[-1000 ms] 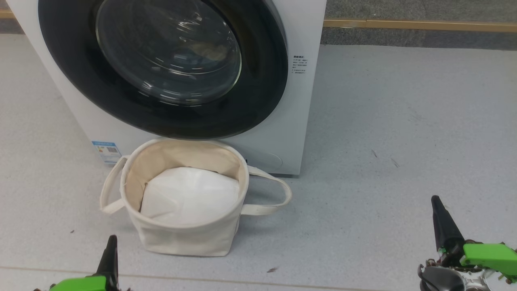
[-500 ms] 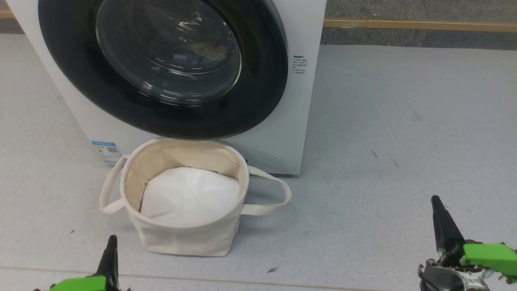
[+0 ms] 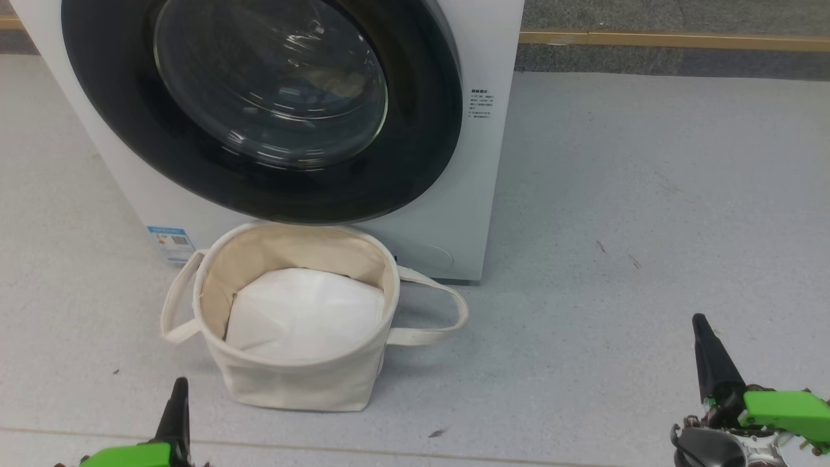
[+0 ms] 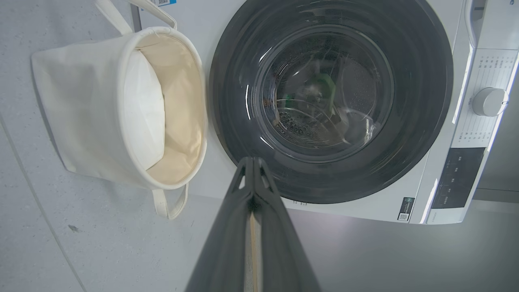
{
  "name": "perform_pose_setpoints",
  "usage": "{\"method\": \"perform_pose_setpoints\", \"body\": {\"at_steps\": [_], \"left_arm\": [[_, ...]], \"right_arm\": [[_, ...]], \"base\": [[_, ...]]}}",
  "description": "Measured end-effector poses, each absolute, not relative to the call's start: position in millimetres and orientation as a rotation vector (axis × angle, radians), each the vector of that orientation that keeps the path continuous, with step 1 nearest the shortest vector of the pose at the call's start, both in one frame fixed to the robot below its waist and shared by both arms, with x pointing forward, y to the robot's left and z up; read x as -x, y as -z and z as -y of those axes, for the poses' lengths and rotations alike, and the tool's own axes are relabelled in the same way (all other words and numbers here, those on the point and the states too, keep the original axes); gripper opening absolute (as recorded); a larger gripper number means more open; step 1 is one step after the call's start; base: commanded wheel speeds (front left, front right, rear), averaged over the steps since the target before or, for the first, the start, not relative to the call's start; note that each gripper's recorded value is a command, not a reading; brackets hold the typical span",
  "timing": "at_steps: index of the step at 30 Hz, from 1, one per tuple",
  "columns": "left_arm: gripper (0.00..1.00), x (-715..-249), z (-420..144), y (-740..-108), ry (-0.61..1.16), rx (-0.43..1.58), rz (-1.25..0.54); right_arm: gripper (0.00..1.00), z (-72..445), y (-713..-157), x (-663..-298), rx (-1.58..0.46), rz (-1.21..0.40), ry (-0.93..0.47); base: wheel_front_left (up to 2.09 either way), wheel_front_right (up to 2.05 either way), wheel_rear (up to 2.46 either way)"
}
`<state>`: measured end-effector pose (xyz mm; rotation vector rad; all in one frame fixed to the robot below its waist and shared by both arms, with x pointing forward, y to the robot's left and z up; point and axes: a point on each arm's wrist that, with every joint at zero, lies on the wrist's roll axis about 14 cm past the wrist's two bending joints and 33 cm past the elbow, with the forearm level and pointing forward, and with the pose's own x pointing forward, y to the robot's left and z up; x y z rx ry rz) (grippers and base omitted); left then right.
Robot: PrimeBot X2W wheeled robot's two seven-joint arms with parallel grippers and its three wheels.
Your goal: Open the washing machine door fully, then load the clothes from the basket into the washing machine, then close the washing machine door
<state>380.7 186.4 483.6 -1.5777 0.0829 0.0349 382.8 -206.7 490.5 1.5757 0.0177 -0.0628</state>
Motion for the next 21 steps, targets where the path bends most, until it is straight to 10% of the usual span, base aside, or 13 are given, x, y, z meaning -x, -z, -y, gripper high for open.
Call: {"method": "perform_pose_setpoints", "body": {"at_steps": [21], "left_arm": [[0.00, -380.7, -186.5, -483.6, -0.035, 1.578, -0.083]], "right_arm": [[0.00, 206.7, -490.5, -382.8, -1.576, -0.018, 0.063]], "base": [[0.00, 0.00, 0.00]]}}
